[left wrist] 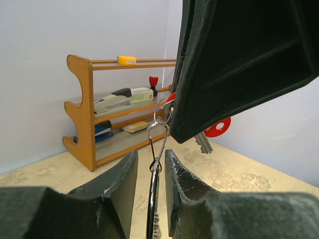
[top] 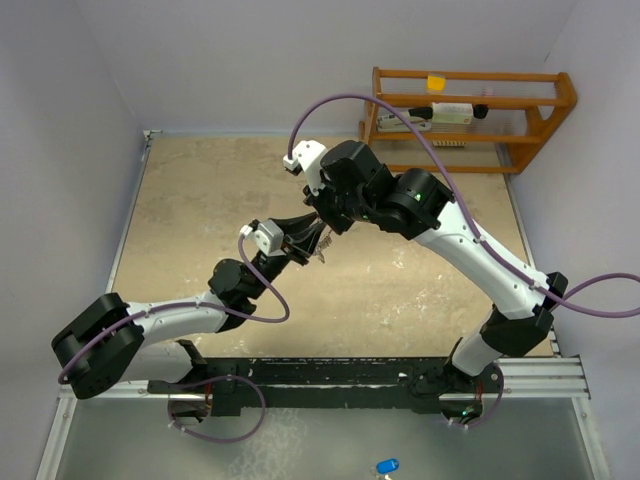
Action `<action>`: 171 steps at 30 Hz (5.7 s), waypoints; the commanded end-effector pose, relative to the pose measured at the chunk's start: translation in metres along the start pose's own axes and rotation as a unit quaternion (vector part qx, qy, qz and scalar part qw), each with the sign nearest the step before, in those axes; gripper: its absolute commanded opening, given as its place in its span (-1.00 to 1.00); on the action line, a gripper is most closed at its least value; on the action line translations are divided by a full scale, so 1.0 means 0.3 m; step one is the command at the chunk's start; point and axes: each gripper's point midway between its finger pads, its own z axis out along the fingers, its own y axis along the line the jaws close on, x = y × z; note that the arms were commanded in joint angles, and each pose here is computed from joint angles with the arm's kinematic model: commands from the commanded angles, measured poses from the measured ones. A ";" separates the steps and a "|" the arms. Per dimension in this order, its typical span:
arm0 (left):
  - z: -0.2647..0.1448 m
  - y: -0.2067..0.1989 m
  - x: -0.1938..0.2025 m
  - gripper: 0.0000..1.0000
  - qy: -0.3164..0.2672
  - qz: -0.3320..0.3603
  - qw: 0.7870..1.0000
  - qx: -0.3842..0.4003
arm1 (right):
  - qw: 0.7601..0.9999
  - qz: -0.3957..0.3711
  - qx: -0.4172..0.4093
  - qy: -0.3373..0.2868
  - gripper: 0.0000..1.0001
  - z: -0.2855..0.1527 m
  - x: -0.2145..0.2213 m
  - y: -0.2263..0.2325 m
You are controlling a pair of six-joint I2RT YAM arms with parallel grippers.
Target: Remove the keys from the keyring
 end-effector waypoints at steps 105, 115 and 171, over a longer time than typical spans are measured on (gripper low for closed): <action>-0.131 -0.272 -0.011 -0.98 0.178 0.146 0.923 0.308 | 0.997 -0.069 0.036 0.002 -1.00 -0.151 -0.010 -0.079; -0.154 -0.303 -0.060 -1.00 0.159 0.133 0.921 0.329 | 0.994 -0.079 -0.068 0.023 -1.00 -0.086 0.051 0.050; -0.181 -0.423 -0.358 -1.00 0.002 0.120 0.907 0.404 | 0.982 -0.059 -0.169 0.057 -1.00 0.171 0.080 0.185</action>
